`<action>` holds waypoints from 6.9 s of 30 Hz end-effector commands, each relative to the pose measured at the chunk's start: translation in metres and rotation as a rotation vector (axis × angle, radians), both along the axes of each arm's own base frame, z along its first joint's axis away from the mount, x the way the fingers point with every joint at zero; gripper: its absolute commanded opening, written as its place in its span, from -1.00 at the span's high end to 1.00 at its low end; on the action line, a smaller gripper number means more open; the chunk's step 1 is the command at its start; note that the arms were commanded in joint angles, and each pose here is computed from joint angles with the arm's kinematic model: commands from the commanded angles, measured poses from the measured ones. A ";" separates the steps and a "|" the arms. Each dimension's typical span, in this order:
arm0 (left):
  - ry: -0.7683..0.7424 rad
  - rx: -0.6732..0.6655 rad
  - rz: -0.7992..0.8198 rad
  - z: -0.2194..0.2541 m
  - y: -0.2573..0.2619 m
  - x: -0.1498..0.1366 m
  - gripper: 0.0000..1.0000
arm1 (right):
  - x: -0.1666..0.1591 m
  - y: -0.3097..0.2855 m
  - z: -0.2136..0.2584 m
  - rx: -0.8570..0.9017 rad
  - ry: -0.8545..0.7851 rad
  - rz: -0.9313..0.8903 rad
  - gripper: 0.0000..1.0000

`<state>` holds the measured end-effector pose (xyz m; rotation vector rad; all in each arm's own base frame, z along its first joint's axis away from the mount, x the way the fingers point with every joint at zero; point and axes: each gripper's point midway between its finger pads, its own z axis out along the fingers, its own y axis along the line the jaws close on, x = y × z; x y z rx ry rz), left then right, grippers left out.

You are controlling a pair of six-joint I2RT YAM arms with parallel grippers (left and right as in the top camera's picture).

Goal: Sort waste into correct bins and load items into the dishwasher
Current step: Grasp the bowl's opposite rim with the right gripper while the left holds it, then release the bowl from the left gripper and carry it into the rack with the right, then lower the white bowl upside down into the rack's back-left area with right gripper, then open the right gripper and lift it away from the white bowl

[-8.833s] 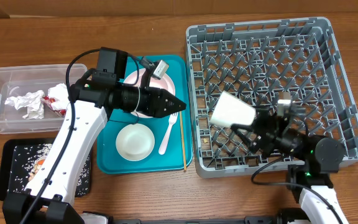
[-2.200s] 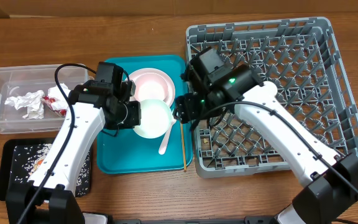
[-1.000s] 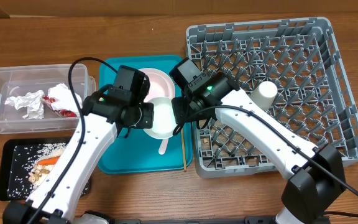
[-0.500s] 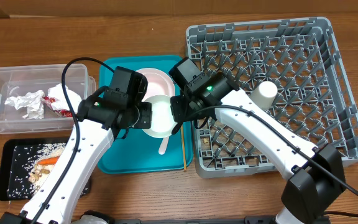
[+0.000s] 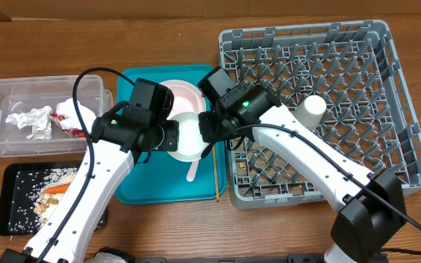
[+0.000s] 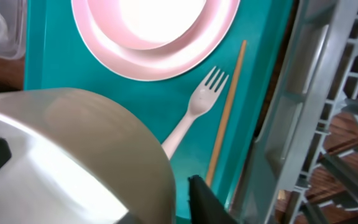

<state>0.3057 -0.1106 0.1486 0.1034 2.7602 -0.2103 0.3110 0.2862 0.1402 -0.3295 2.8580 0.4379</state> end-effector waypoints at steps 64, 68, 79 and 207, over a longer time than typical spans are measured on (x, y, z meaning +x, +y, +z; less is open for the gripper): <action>-0.243 0.049 0.092 0.107 0.022 0.034 -1.00 | 0.214 -0.262 0.078 -1.186 -0.759 -0.403 0.92; -0.243 0.049 0.092 0.107 0.022 0.034 -1.00 | 0.214 -0.262 0.071 -1.196 -0.741 -0.387 0.92; -0.243 0.049 0.092 0.107 0.022 0.034 -1.00 | 0.206 -0.262 0.048 -1.181 -0.677 -0.349 0.92; -0.243 0.049 0.092 0.107 0.022 0.034 -1.00 | 0.176 -0.197 0.014 0.117 -0.284 -0.359 0.92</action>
